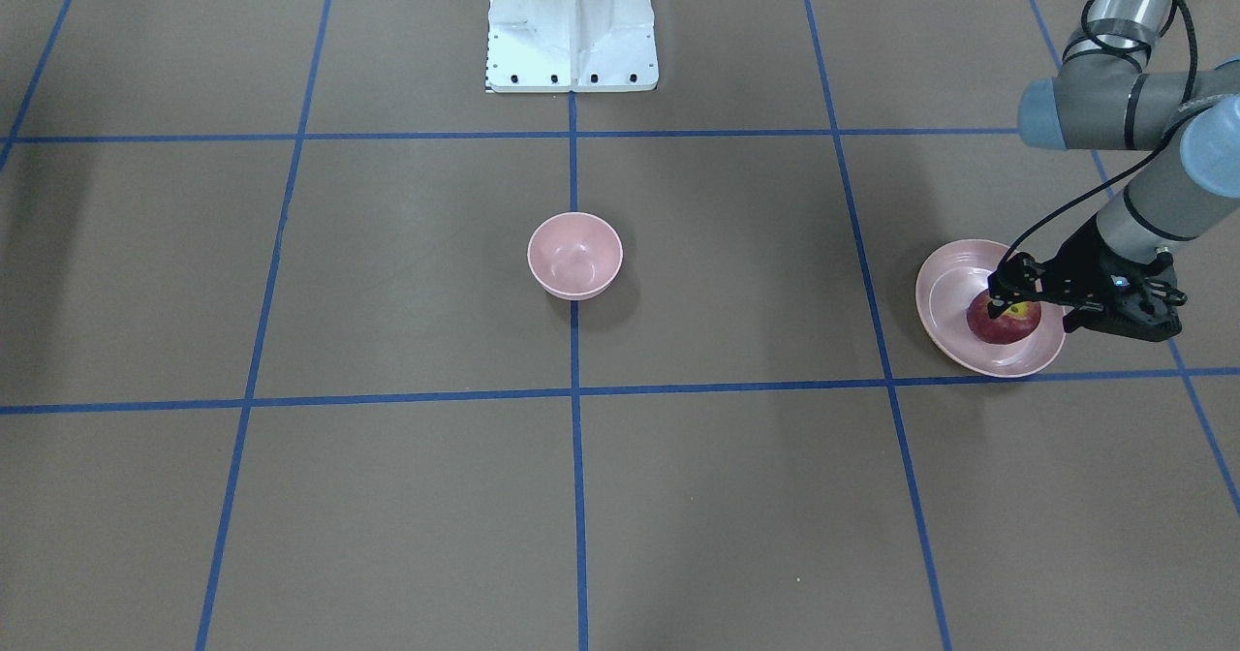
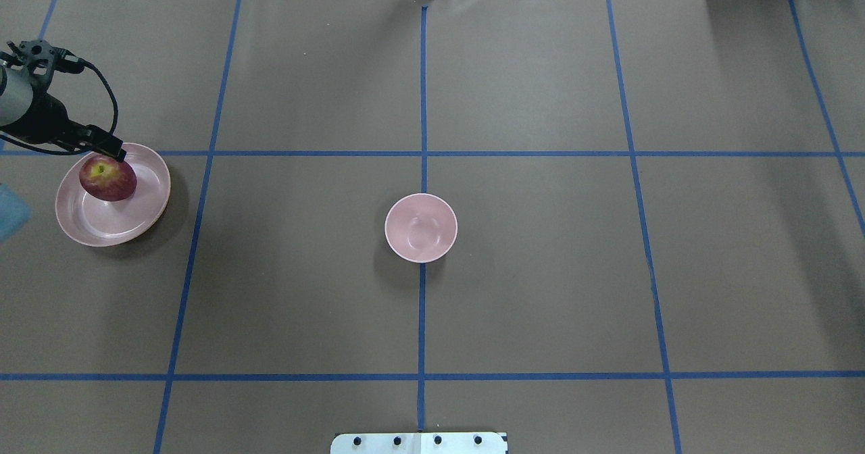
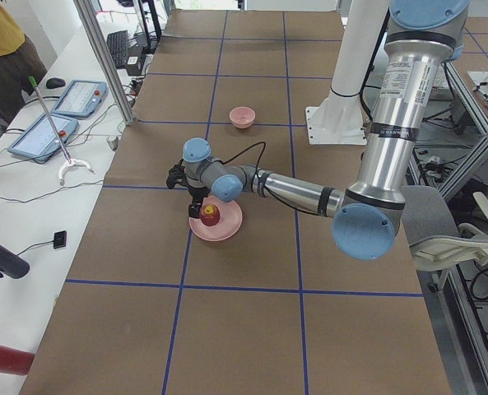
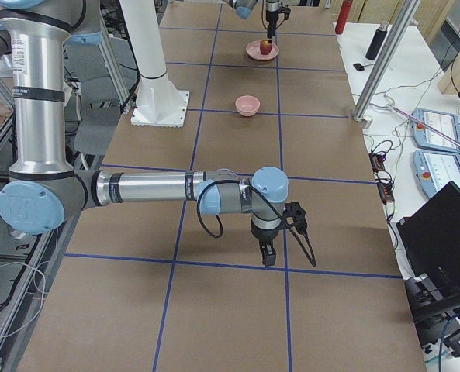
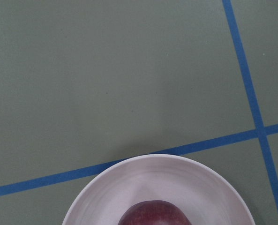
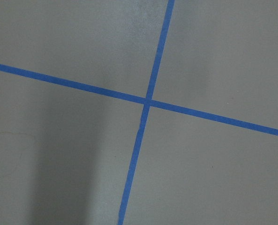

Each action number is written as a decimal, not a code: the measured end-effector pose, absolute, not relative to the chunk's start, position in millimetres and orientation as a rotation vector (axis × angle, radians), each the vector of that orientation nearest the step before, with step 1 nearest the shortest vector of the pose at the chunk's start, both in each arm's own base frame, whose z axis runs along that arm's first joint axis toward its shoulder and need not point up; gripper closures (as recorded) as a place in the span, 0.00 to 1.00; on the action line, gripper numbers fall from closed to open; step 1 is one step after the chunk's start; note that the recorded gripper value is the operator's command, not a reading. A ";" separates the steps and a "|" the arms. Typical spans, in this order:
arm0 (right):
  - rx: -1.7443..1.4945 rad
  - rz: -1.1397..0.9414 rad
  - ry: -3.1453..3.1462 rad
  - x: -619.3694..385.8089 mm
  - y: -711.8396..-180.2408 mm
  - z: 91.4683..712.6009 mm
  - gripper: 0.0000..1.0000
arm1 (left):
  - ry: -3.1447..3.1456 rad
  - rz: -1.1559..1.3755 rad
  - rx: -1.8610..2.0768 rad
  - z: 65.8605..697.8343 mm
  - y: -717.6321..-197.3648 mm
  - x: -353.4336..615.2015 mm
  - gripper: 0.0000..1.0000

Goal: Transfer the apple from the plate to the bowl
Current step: 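Lower the left gripper over the red apple on the plate and grasp it, then carry the apple with the left gripper over the pink bowl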

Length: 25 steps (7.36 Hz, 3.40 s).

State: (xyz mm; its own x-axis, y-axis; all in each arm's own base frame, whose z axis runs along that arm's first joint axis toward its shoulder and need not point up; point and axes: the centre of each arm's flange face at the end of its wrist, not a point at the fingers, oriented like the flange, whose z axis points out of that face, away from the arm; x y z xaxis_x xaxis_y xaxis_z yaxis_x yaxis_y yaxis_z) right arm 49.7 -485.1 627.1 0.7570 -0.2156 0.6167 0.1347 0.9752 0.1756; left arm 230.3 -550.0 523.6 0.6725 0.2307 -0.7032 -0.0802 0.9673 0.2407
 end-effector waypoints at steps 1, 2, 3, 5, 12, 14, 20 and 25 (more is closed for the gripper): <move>0.123 -0.191 -0.686 49.7 -485.1 627.1 0.00 | 0.810 0.180 0.193 527.1 -546.9 232.9 0.01; 0.122 -0.190 -0.686 49.7 -485.1 627.2 0.00 | 0.805 0.183 0.189 531.0 -544.4 233.5 0.01; 0.122 -0.190 -0.686 49.7 -485.1 627.4 0.00 | 0.803 0.186 0.183 534.2 -541.9 234.7 0.01; 0.120 -0.189 -0.687 49.7 -485.0 628.3 0.00 | 0.804 0.194 0.174 535.5 -537.6 241.5 0.01; 0.114 -0.187 -0.687 49.0 -484.9 631.0 0.00 | 0.790 0.202 0.136 555.5 -536.9 253.9 0.01; 0.113 -0.187 -0.687 49.0 -484.8 631.5 0.00 | 0.789 0.205 0.132 557.0 -536.9 256.2 0.17; 0.109 -0.185 -0.687 49.0 -483.7 633.4 0.00 | 0.826 0.219 0.152 516.5 -532.6 255.2 0.66; 0.104 -0.184 -0.687 48.5 -483.2 637.1 0.00 | 0.844 0.049 0.009 297.3 -518.8 361.3 0.65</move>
State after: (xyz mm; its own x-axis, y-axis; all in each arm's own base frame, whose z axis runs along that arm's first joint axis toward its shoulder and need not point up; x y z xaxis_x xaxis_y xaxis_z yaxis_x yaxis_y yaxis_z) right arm 48.5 -483.2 637.1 0.7575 -0.2028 0.6205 0.1341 0.9786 0.1561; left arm 361.3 -518.8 297.3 0.6631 0.0466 -0.7471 -0.0396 0.9988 0.0272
